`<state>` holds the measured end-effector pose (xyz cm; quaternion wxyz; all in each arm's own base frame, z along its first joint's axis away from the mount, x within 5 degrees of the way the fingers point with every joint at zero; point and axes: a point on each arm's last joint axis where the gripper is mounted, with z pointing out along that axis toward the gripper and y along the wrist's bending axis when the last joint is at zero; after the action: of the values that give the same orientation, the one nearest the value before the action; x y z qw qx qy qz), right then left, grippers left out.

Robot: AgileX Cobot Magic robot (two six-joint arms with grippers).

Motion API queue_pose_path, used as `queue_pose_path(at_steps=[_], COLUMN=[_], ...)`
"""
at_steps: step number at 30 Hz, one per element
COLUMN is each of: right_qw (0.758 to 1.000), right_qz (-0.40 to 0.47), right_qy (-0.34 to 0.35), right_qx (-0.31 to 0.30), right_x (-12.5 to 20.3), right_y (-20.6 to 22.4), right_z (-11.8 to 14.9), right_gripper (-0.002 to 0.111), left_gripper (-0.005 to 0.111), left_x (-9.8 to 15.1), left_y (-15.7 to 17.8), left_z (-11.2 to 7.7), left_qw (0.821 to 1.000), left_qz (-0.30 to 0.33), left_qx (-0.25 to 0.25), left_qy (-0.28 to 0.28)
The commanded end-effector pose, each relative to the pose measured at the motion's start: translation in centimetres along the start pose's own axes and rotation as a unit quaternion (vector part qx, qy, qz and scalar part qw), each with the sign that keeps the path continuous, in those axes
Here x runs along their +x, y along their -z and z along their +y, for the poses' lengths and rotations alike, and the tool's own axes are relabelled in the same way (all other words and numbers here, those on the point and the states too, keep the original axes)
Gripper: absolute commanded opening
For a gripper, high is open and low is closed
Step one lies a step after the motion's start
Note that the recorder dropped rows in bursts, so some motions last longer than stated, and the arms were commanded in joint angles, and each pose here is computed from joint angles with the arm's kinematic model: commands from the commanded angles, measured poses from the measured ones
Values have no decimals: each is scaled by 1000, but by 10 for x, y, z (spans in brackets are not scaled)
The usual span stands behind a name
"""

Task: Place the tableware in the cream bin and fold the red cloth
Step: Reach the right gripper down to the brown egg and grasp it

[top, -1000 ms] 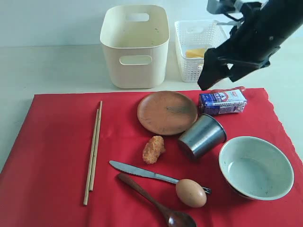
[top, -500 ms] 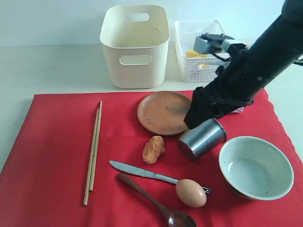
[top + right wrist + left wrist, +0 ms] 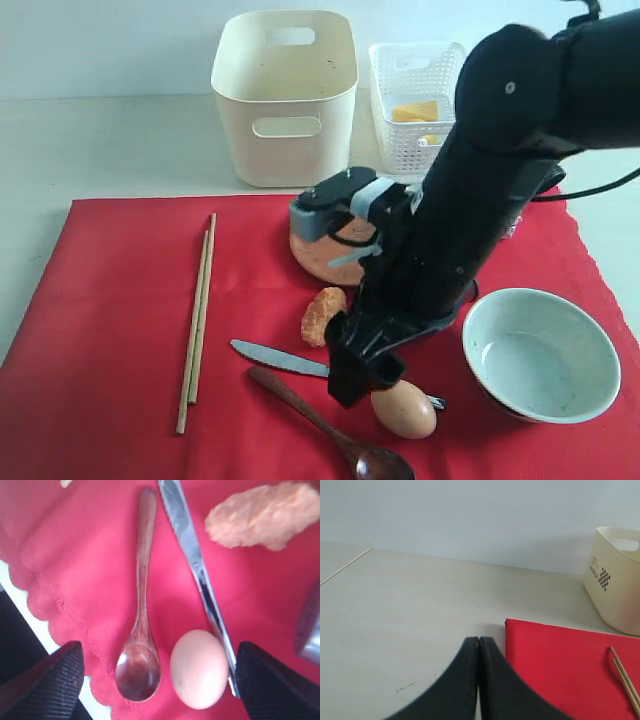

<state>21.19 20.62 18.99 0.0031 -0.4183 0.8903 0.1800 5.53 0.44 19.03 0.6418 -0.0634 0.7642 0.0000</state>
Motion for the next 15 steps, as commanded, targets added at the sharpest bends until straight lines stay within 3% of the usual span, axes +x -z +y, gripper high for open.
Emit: queue_pose_path(at_steps=[1, 15], right_qw=[998, 995], right_qz=[36, 8], right_qy=[10, -2], right_qx=[45, 103], right_x=[13, 34], right_y=[-17, -50], right_z=[10, 1], right_gripper=[78, 78], left_gripper=[2, 2], left_x=[1, 1], left_y=[0, 0], left_z=[0, 0], left_qw=[1000, 1000], left_qz=[-3, -3], left_qx=[1, 1], left_qy=[2, 2])
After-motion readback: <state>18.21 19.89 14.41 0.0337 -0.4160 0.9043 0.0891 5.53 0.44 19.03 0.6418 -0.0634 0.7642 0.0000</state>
